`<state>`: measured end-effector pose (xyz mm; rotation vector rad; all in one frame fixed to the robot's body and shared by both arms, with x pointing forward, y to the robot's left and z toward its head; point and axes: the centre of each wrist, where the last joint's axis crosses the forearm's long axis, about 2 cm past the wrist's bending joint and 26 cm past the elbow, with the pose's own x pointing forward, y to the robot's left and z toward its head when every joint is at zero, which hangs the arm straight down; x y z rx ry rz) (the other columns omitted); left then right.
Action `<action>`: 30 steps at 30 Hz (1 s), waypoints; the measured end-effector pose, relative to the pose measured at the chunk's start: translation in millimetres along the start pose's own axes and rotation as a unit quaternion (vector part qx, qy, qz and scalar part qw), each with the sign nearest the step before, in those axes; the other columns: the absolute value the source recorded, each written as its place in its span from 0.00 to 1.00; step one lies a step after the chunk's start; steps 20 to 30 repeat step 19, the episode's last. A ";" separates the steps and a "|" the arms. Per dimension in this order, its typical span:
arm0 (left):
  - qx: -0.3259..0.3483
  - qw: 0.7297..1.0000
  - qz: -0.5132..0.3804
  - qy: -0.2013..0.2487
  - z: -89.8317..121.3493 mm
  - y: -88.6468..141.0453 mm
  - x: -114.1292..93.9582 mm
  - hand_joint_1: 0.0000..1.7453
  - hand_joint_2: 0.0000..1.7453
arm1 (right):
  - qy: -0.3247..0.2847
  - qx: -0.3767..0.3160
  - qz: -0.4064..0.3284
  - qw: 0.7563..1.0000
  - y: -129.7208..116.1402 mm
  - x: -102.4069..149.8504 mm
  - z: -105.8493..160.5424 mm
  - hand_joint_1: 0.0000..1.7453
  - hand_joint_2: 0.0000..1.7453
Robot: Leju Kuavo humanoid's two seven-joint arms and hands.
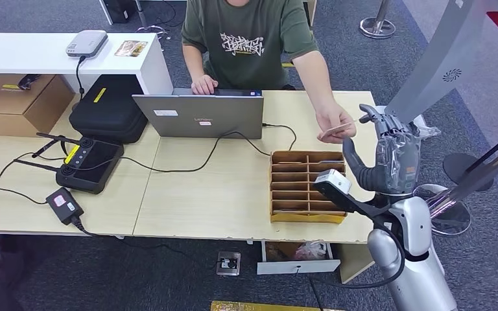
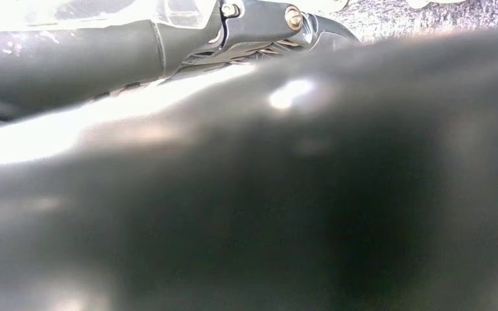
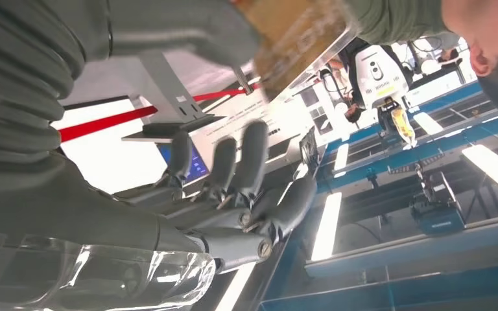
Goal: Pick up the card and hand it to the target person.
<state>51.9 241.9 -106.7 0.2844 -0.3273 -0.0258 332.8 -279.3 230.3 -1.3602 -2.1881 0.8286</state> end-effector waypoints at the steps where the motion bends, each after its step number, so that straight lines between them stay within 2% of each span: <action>1: 0.000 1.000 0.000 0.000 0.0 0.0 0.0 0.00 0.00 | 0.000 0.000 0.000 1.000 0.1 0.0 0.1 0.00 1.00; 8: 0.000 1.000 0.000 0.000 0.1 -0.3 0.1 0.00 0.00 | 0.013 0.017 -0.027 0.999 4.7 2.6 9.3 0.00 1.00; 14: 0.000 1.000 0.001 0.001 0.2 -0.6 0.2 0.00 0.00 | 0.038 0.070 -0.089 0.993 25.0 20.9 51.8 0.00 1.00; 19: 0.001 1.000 0.005 0.005 0.2 -0.5 0.2 0.00 0.00 | 0.051 0.108 -0.134 0.984 37.8 48.9 86.9 0.00 1.00; 30: 0.001 1.000 0.005 0.005 0.2 -0.5 0.2 0.00 0.00 | 0.051 0.108 -0.134 0.984 37.8 48.9 86.9 0.00 1.00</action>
